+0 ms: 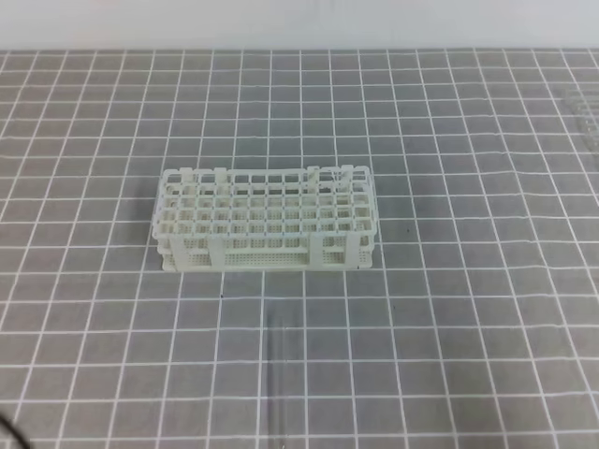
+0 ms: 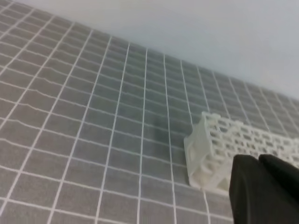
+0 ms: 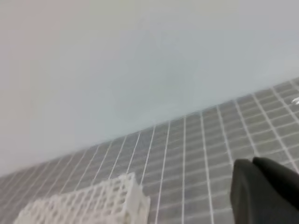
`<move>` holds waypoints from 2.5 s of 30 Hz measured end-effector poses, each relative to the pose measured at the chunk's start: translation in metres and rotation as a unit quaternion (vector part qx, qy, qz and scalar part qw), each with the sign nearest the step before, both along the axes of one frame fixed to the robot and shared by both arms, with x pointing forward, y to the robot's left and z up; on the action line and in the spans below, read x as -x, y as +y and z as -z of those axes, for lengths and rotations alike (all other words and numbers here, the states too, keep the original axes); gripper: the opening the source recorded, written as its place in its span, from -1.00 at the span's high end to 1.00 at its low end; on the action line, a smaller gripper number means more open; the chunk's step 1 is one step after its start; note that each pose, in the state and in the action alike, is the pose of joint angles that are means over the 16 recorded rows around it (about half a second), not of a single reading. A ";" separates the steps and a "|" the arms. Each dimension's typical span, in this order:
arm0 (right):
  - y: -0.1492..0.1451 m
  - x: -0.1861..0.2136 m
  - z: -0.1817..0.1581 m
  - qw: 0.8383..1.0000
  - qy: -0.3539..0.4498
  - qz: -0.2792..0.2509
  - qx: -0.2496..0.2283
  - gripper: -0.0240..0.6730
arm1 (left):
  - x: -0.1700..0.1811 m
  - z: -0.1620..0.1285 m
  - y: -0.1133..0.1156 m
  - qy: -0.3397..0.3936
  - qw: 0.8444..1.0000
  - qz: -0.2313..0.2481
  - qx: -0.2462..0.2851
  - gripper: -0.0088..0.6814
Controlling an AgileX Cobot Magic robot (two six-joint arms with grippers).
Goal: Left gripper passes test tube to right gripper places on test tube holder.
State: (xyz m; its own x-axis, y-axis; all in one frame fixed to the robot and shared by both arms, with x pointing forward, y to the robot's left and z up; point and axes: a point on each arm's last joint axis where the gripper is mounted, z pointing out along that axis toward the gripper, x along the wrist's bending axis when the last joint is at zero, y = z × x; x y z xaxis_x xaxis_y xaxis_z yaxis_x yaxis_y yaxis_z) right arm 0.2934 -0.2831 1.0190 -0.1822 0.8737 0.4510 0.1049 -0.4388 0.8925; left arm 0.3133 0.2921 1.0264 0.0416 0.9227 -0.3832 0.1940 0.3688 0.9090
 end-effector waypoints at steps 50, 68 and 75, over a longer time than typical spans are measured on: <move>0.017 -0.051 -0.049 0.936 0.278 -0.121 0.177 0.99 | -0.138 0.002 -0.225 0.398 0.822 0.381 -0.149 0.98; 0.017 -0.050 -0.048 0.934 0.285 -0.125 0.179 0.99 | -0.149 0.033 -0.235 0.472 0.781 0.341 -0.225 -0.13; 0.017 -0.050 -0.048 0.933 0.286 -0.126 0.179 0.99 | -0.150 0.047 -0.236 0.514 0.777 0.303 -0.201 -0.40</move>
State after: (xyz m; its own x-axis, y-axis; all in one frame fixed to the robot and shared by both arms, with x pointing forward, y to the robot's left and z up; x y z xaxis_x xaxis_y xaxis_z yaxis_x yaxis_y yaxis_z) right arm 0.3436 -0.2660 1.0672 -0.2213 0.9487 0.2256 0.6684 -0.0209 0.7435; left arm 0.4628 0.0557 0.9798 0.3774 0.9070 -0.1870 0.9212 -0.3470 0.1760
